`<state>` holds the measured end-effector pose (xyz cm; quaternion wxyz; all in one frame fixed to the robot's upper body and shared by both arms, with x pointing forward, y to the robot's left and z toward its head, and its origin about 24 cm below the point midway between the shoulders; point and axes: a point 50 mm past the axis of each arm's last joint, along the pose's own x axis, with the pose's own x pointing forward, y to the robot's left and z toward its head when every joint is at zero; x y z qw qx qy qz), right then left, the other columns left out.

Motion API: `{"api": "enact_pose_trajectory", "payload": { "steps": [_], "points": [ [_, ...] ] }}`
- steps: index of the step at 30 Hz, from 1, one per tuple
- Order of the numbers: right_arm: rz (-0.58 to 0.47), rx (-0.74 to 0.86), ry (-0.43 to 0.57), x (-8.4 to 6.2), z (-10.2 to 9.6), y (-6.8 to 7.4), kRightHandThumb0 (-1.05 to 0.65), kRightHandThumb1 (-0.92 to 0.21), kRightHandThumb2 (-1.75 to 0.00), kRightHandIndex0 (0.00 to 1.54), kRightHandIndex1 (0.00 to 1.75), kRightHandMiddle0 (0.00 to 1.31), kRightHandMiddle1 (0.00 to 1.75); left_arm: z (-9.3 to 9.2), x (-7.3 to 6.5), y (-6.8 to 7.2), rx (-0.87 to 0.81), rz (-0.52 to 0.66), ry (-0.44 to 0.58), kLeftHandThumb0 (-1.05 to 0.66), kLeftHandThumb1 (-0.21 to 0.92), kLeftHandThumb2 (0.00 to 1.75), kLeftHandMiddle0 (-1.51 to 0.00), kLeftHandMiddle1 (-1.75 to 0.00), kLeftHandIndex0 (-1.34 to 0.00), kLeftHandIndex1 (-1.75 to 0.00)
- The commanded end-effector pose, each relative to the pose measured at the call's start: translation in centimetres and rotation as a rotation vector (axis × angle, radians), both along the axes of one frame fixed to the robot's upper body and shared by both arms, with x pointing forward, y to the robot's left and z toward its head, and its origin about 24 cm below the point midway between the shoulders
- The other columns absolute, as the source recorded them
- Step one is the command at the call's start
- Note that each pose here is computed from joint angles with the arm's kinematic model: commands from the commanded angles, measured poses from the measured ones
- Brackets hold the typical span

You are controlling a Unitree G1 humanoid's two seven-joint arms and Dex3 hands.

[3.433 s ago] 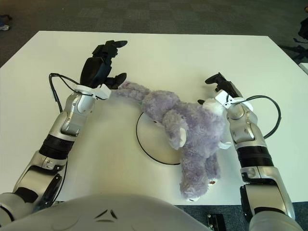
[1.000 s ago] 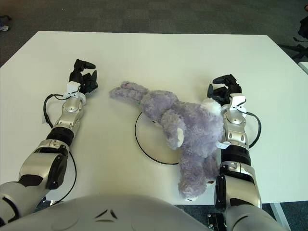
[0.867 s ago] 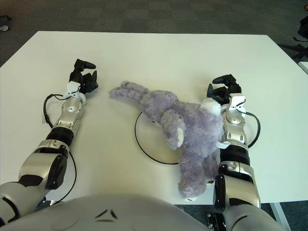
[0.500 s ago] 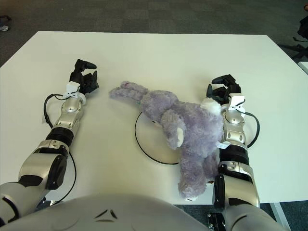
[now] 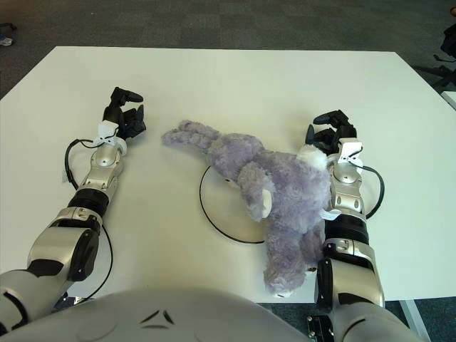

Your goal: Put the doll into the plate.

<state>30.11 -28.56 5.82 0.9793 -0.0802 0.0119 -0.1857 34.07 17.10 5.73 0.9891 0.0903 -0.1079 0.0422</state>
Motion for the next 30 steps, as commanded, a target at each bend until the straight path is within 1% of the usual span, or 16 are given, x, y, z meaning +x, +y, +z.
{"api": "enact_pose_trajectory", "payload": {
  "steps": [1, 13, 22, 30],
  "points": [
    [-0.008, 0.033, 0.086, -0.67, -1.94, 0.32, 0.0, -0.18, -1.46, 0.73, 1.75, 0.52, 1.65, -1.27, -0.79, 0.36, 0.002, 0.009, 0.035, -0.38, 0.73, 0.79, -1.02, -1.75, -0.31, -1.75],
    [-0.007, 0.035, 0.091, -0.7, -1.92, 0.29, -0.01, -0.17, -1.45, 0.74, 1.75, 0.56, 1.6, -1.26, -0.84, 0.27, -0.002, 0.013, 0.034, -0.38, 0.72, 0.79, -1.02, -1.75, -0.31, -1.75],
    [-0.008, 0.035, 0.097, -0.68, -1.97, 0.3, 0.0, -0.18, -1.46, 0.72, 1.75, 0.52, 1.65, -1.31, -0.83, 0.23, -0.005, 0.014, 0.039, -0.38, 0.72, 0.8, -1.01, -1.75, -0.32, -1.75],
    [-0.004, 0.035, 0.095, -0.72, -1.92, 0.29, 0.0, -0.17, -1.46, 0.73, 1.75, 0.53, 1.64, -1.3, -0.86, 0.18, -0.001, 0.014, 0.036, -0.38, 0.71, 0.8, -1.0, -1.75, -0.32, -1.75]
  ]
}}
